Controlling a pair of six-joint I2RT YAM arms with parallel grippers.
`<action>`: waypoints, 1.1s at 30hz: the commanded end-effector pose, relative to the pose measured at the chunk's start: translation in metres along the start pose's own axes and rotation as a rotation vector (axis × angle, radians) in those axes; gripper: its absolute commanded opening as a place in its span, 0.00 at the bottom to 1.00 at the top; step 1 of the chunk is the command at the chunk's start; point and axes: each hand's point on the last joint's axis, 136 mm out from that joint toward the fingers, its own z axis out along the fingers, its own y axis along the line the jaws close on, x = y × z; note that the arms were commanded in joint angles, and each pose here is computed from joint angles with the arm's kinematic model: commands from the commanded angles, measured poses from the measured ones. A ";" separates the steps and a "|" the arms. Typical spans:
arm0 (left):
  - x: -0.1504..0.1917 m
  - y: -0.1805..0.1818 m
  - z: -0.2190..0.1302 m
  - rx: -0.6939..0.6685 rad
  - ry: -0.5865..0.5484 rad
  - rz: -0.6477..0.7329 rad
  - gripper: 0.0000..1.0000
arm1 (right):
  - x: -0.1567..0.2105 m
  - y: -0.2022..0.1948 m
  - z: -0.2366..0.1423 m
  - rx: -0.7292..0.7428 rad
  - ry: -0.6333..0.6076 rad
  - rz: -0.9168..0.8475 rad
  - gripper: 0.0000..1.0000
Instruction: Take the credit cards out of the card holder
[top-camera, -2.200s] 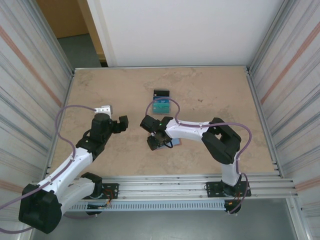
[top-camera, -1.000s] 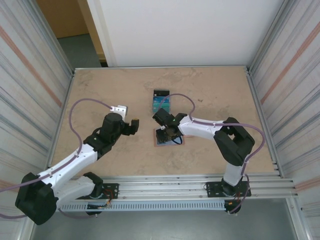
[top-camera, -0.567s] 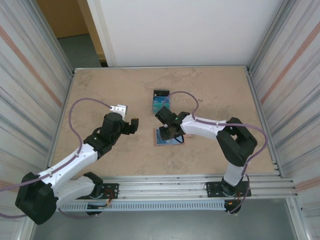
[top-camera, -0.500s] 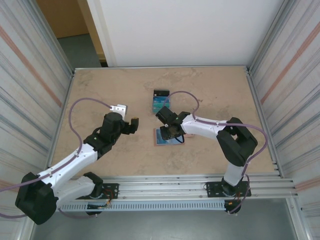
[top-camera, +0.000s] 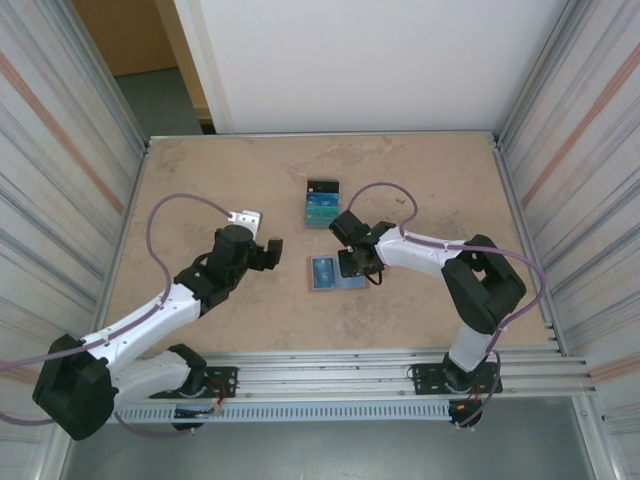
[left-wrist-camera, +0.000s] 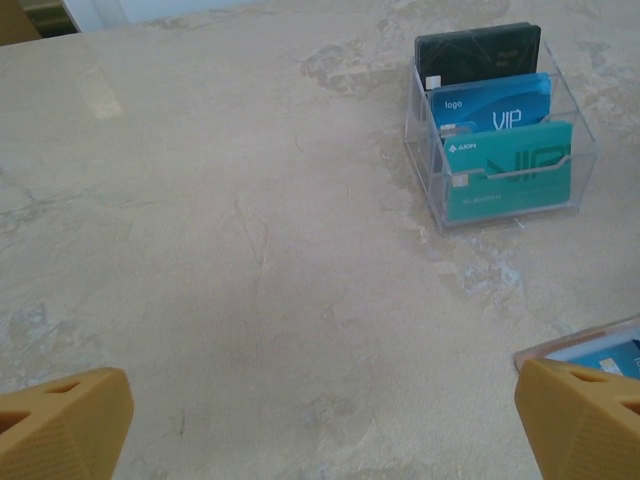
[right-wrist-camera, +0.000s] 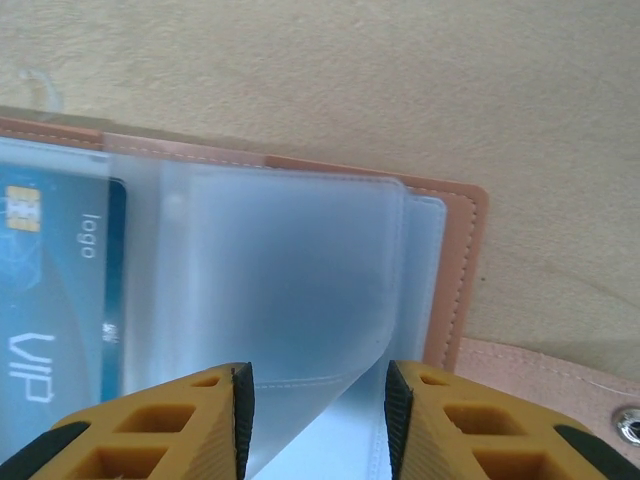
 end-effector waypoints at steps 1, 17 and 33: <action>-0.014 -0.009 0.001 0.015 -0.030 -0.025 0.99 | 0.007 -0.014 -0.003 0.042 0.011 0.046 0.40; 0.033 -0.083 0.030 0.099 0.102 0.085 0.99 | -0.011 -0.041 -0.052 0.025 -0.110 0.182 0.50; 0.064 -0.109 0.056 0.111 0.181 0.130 0.99 | -0.016 0.019 -0.048 -0.357 -0.032 0.180 0.32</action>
